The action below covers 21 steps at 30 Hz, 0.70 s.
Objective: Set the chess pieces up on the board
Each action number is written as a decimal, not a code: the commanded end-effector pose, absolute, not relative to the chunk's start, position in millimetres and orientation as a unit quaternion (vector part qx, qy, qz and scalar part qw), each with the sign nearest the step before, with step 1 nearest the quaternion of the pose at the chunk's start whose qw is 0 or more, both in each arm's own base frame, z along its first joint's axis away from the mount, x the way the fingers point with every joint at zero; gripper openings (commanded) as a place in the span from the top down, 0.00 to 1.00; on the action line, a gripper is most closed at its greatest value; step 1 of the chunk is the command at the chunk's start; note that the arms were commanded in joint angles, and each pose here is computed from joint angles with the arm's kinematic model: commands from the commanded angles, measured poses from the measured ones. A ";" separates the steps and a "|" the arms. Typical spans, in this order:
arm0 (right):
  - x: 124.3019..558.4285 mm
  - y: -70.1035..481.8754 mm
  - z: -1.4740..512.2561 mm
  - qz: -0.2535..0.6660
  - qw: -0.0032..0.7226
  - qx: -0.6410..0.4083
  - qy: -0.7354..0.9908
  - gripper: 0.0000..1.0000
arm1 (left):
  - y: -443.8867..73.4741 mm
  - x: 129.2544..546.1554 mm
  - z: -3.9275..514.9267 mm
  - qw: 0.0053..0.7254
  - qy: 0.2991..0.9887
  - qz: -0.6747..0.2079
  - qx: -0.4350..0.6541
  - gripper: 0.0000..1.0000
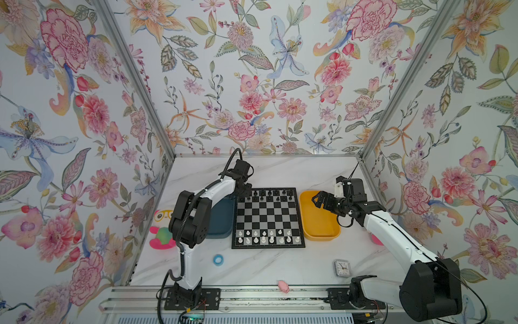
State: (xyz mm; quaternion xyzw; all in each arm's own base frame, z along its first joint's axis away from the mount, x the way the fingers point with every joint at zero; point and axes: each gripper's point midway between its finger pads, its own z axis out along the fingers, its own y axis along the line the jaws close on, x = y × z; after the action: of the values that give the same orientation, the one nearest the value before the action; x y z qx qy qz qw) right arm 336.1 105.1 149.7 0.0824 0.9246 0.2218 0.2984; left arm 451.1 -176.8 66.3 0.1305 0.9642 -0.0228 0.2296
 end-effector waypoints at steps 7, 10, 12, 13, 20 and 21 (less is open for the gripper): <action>337.5 105.0 150.4 0.223 0.302 0.076 0.924 0.03 | -167.1 450.6 51.1 0.217 0.968 -0.020 0.120 0.95; 337.4 105.1 150.8 0.224 0.302 0.077 0.923 0.03 | -164.2 452.3 49.7 0.218 0.969 -0.019 0.117 0.95; 336.8 105.0 149.9 0.224 0.301 0.077 0.924 0.03 | -163.5 453.9 49.8 0.219 0.969 -0.020 0.115 0.95; 336.8 105.0 149.9 0.224 0.301 0.077 0.924 0.03 | -163.9 454.1 50.0 0.220 0.968 -0.021 0.115 0.95; 336.7 105.4 150.7 0.225 0.302 0.077 0.923 0.03 | -165.5 456.9 48.8 0.222 0.968 -0.026 0.116 0.95; 336.7 105.4 150.5 0.225 0.302 0.078 0.923 0.03 | -165.3 457.0 47.6 0.220 0.968 -0.026 0.115 0.94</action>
State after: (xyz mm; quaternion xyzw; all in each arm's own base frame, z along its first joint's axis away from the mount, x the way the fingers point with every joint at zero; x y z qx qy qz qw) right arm 335.9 105.6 149.8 0.0820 0.9245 0.2232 0.2979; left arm 458.4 -167.6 58.4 0.1191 0.9650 -0.0210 0.2327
